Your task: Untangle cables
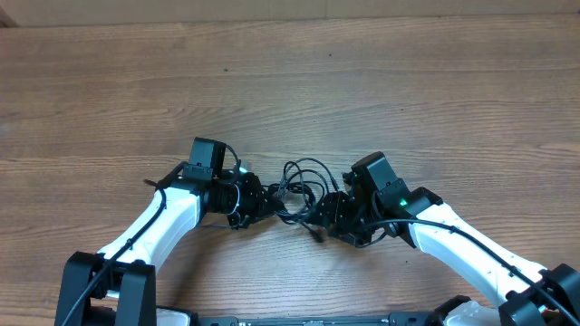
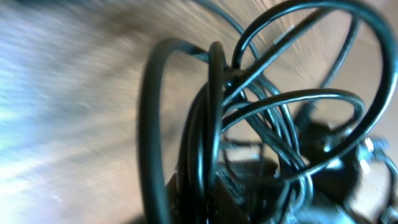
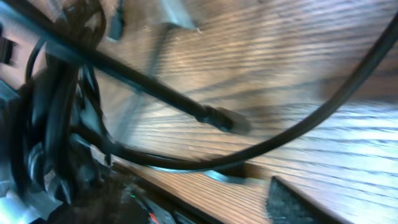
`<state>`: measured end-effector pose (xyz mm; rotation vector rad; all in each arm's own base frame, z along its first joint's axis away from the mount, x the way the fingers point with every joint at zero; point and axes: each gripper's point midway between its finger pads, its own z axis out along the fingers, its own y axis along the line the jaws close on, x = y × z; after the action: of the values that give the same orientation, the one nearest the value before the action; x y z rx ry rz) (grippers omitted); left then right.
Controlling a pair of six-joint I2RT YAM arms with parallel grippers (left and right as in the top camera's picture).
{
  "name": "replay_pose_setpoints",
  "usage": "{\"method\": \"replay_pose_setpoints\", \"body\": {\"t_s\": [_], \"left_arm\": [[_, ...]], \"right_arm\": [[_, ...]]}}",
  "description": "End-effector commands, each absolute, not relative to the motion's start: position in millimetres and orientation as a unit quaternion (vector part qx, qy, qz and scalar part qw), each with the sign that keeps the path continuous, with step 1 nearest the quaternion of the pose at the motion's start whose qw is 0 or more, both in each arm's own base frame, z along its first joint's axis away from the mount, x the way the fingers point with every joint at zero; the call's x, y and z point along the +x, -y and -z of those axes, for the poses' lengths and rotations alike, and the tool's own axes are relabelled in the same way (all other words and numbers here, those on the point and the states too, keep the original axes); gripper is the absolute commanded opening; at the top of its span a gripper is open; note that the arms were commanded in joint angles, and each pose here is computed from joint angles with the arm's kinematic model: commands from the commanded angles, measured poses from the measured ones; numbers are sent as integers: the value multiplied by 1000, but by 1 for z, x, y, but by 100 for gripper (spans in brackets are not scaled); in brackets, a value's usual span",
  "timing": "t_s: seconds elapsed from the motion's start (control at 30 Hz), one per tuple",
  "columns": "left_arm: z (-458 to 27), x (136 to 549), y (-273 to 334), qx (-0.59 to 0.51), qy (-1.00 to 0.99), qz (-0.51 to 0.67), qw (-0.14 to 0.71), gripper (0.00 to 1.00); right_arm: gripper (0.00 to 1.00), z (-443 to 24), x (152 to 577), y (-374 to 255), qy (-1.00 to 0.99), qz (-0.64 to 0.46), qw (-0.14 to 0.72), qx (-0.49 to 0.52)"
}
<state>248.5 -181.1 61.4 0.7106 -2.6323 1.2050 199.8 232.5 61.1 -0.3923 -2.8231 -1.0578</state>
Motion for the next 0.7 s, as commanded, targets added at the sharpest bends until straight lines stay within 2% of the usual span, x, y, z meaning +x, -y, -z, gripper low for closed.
{"method": "replay_pose_setpoints", "body": {"t_s": [0.0, 0.07, 0.1, 0.13, 0.2, 0.37, 0.43, 0.5, 0.67], "left_arm": [[-30, 269, 137, 256, 930, -264, -21, 39], [-25, 269, 127, 264, 935, -234, -30, 71], [-23, 267, 124, 267, 937, -225, -28, 80], [-22, 265, 121, 269, 938, -218, -26, 84], [-19, 261, 116, 274, 940, -200, -23, 87], [-16, 253, 112, 287, 940, -186, -9, 86], [-22, 247, 128, 299, 926, -229, 27, 87], [-34, 243, 148, 300, 908, -285, 61, 98], [-58, 237, 177, 251, 885, -379, 99, 100]], "right_arm": [[86, -56, 199, -225, 937, 321, 44, -131], [93, -52, 196, -221, 940, 308, 48, -136], [95, -51, 194, -218, 942, 301, 51, -139], [96, -50, 193, -217, 943, 297, 53, -141], [99, -49, 192, -216, 943, 295, 55, -142], [100, -47, 196, -213, 946, 284, 43, -147], [100, -45, 198, -211, 948, 278, 37, -148], [100, -45, 199, -209, 949, 275, 34, -149], [100, -42, 203, -204, 953, 260, 19, -154]]}}
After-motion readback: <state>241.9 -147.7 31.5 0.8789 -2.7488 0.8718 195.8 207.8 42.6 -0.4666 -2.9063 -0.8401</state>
